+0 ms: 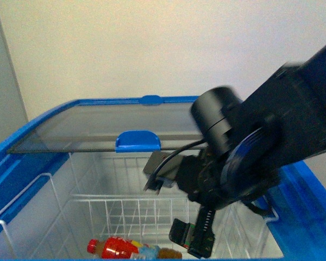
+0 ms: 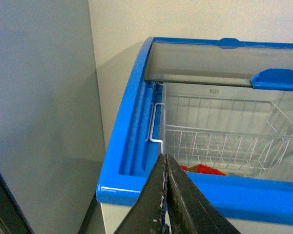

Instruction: Put drink in fridge

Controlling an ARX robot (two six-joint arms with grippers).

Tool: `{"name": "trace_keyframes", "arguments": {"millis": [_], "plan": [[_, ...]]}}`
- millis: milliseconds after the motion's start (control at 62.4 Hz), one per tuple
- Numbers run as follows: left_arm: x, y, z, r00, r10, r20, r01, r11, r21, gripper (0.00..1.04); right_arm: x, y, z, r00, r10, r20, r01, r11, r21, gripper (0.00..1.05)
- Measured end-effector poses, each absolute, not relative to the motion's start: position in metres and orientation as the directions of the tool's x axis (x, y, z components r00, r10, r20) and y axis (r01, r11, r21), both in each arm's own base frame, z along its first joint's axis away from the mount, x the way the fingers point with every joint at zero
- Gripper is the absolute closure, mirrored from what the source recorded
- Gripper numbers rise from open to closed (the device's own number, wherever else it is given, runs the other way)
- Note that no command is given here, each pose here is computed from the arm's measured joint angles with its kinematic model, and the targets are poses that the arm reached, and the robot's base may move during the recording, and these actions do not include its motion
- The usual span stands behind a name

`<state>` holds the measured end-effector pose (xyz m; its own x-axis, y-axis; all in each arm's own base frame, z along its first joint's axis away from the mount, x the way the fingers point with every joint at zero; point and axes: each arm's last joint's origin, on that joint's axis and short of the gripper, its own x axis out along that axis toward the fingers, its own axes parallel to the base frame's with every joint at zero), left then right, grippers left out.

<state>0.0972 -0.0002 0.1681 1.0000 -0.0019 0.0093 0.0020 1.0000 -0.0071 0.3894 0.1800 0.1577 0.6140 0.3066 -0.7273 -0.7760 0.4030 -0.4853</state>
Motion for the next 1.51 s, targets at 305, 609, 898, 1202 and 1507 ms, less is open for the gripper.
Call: {"name": "trace_keyframes", "arguments": {"millis": [305,609,898,1202,1507], "plan": [[0.097,0.000,0.168,1.000,-0.003,0.010,0.003,1.000,-0.007,1.02,0.287,0.132,0.262,0.665,0.574,-0.477,-0.716,0.672,-0.189,0.07],[0.097,0.000,0.168,1.000,-0.002,0.011,0.002,1.000,-0.007,1.02,0.243,0.051,0.295,0.950,-0.009,-0.312,-0.022,0.995,-0.097,0.07],[0.097,0.000,0.168,1.000,-0.002,0.011,0.002,1.000,-0.006,1.02,0.098,0.030,0.263,0.976,-0.080,-0.201,0.108,0.985,0.132,0.15],[0.097,0.000,0.168,1.000,-0.002,0.011,0.002,1.000,-0.005,1.02,0.098,0.021,0.209,1.000,0.017,-0.010,-0.017,1.000,0.019,0.70],[0.097,0.000,0.168,1.000,-0.002,0.011,0.002,1.000,-0.005,1.02,0.098,0.009,0.192,1.000,0.030,-0.007,-0.030,1.000,0.004,1.02]]}}
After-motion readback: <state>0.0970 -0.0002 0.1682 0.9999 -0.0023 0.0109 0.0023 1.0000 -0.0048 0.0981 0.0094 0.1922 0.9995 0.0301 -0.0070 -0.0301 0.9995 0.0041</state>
